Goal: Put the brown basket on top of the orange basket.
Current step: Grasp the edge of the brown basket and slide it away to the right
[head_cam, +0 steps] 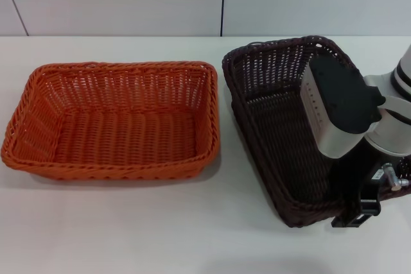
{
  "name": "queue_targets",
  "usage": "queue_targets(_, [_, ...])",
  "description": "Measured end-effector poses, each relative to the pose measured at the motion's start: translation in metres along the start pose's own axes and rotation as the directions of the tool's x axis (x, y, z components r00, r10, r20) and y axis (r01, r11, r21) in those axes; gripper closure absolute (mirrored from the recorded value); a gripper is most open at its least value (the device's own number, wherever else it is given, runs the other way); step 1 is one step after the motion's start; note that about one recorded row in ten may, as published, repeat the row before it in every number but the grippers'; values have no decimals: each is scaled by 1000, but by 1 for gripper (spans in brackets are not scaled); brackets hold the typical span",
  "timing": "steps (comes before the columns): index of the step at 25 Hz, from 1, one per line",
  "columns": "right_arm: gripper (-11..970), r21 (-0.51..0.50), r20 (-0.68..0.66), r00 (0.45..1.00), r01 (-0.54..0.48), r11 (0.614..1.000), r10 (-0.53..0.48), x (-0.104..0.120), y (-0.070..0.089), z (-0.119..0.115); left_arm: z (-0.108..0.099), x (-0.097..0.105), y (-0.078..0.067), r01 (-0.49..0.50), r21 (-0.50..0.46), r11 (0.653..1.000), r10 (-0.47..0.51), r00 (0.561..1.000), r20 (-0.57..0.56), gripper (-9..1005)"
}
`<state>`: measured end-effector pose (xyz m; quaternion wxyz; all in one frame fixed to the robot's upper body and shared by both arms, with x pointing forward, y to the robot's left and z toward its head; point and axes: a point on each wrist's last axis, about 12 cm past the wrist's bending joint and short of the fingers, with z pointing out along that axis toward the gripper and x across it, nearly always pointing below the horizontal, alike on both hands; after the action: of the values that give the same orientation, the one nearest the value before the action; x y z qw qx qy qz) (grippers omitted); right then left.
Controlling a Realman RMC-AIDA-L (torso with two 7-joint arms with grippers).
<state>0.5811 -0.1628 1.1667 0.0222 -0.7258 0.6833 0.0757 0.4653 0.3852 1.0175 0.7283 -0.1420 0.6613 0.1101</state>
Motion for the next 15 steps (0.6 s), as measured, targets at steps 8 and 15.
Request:
queue_targets(8, [601,31,-3,1000,13,999,-13,0,2,-5,1,0,0,-2,2,1000,2,1000,1,216])
queue_targets(15, [753,89,0,1000,28,996,-28,4,10,-19,2,-1,0,-1,3,1000,1,1000,5,217])
